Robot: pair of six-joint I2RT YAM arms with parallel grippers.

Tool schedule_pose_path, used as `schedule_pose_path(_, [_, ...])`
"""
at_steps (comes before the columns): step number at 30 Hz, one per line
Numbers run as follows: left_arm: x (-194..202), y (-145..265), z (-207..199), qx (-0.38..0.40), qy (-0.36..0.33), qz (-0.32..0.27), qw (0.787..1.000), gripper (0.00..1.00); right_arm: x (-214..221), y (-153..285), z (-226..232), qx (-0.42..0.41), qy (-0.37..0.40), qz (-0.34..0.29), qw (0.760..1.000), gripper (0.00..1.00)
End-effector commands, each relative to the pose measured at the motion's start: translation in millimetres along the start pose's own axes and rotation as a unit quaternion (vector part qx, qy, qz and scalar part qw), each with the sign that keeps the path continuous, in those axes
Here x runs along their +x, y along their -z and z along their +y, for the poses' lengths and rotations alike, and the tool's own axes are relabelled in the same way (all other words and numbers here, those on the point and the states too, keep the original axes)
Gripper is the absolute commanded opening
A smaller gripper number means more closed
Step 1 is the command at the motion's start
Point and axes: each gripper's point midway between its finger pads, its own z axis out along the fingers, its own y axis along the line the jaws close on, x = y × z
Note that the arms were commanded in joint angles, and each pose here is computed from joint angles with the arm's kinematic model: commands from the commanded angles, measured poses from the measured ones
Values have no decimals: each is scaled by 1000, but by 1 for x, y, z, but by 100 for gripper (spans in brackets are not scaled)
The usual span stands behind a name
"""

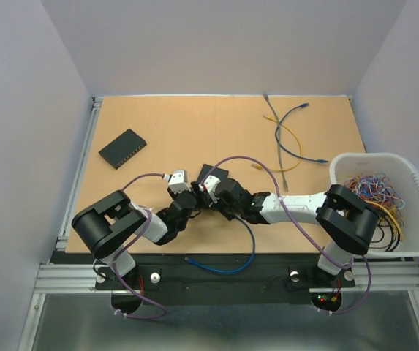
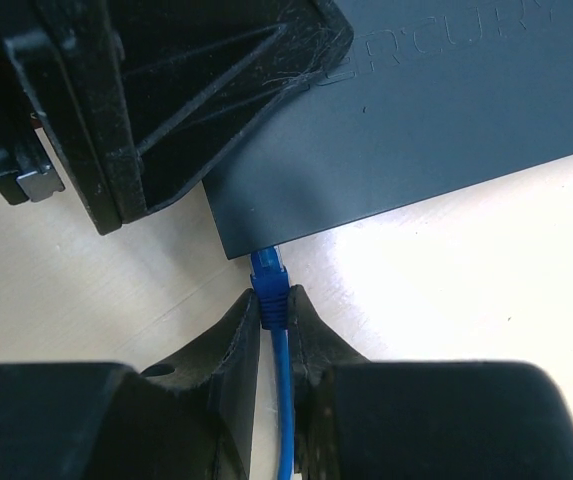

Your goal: Insert the plug into the switch port

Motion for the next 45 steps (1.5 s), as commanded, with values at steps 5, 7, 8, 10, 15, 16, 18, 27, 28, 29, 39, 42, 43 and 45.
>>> schedule_pose_path(5, [134,72,-11,78,-25,295,952,60,-258,79,25,-77,-26,-431,899,0])
schedule_pose_path(7, [133,74,-11,79,-28,299,951,62,-246,73,19,-60,-37,-419,905,1])
schedule_pose_path(8, [128,72,-17,83,-25,293,952,63,-243,74,17,-56,-39,-417,906,0])
schedule_pose_path(10, [126,73,-13,72,-34,294,952,66,-229,69,13,-44,-47,-404,913,0])
schedule_pose_path(15, [112,59,-17,59,-53,283,956,73,-209,68,9,-35,-61,-389,919,0])
schedule_pose_path(16, [110,57,-17,60,-54,282,956,74,-209,68,10,-38,-75,-388,918,0])
schedule_pose_path(18, [104,52,-15,59,-53,279,957,75,-208,69,9,-36,-80,-388,917,0])
schedule_pose_path(27, [61,38,-9,45,-48,251,966,76,-217,56,7,-28,-76,-379,922,1])
schedule_pose_path(28, [53,36,-8,44,-51,243,968,77,-215,52,9,-32,-73,-371,925,1])
schedule_pose_path(29, [49,34,-7,42,-51,240,968,77,-215,51,10,-35,-73,-369,926,1])
schedule_pose_path(39, [17,24,-16,53,-55,225,971,79,-210,45,13,-42,-86,-357,929,19])
schedule_pose_path(42, [5,22,-12,42,-61,217,973,79,-207,49,4,-19,-87,-351,932,40])
schedule_pose_path(43, [1,22,-11,40,-62,214,974,79,-203,47,-2,-2,-86,-341,936,47])
schedule_pose_path(45, [-9,22,-9,34,-69,207,975,80,-200,49,-9,18,-83,-333,939,57])
